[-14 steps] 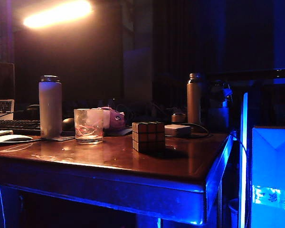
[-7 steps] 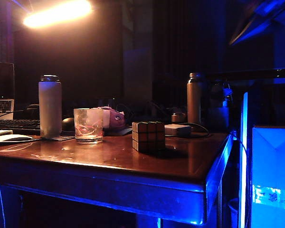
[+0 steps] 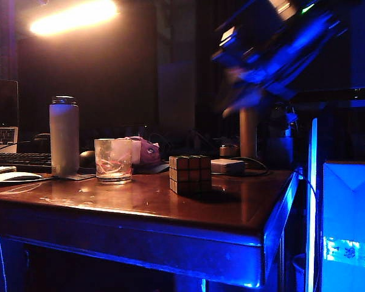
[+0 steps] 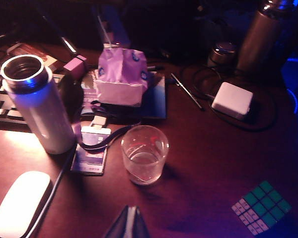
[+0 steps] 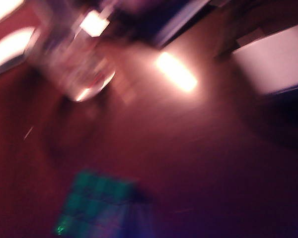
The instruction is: Stack the Rubik's Cube on top of the glass cup.
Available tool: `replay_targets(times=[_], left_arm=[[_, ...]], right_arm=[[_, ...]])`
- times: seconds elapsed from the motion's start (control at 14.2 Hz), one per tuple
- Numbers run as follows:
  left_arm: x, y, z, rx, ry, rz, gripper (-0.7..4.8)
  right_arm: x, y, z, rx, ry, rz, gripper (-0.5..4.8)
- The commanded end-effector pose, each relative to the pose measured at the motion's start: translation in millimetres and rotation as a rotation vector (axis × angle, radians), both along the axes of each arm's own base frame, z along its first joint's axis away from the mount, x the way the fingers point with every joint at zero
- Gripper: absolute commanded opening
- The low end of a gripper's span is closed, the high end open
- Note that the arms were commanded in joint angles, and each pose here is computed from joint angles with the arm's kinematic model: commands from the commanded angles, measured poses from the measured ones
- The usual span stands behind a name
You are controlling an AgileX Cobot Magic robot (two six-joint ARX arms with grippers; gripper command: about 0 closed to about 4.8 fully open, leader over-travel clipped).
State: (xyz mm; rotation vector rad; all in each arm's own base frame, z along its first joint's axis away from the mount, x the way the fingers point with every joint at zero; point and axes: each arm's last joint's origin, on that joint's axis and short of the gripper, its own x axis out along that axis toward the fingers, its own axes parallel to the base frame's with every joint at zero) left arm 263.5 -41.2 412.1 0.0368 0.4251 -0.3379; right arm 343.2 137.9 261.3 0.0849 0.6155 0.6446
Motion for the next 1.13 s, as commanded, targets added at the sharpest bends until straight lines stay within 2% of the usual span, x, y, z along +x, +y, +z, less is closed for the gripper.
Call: replay_targets(times=[0.07,0.28,0.77,1.13], left_arm=[[-0.3,0.1,3.3,-0.003,-0.02,-0.001,-0.03],[-0.6,-0.1,3.3,-0.006,-0.019,-0.008,-0.03],[-0.7,-0.7,3.2,-0.015,-0.017,-0.028,-0.03],[-0.7,-0.7,3.1,-0.015,-0.016,-0.028,-0.03]], right_arm=[[0.3,27.5,-17.0,-0.046,0.004,0.01,4.79],[5.2,55.7,-44.3,-0.104,-0.024,-0.018,4.79],[11.8,76.9,-76.2,-0.138,-0.021,-0.025,4.79],[16.1,81.4,-96.8,-0.179,0.012,-0.04,4.79]])
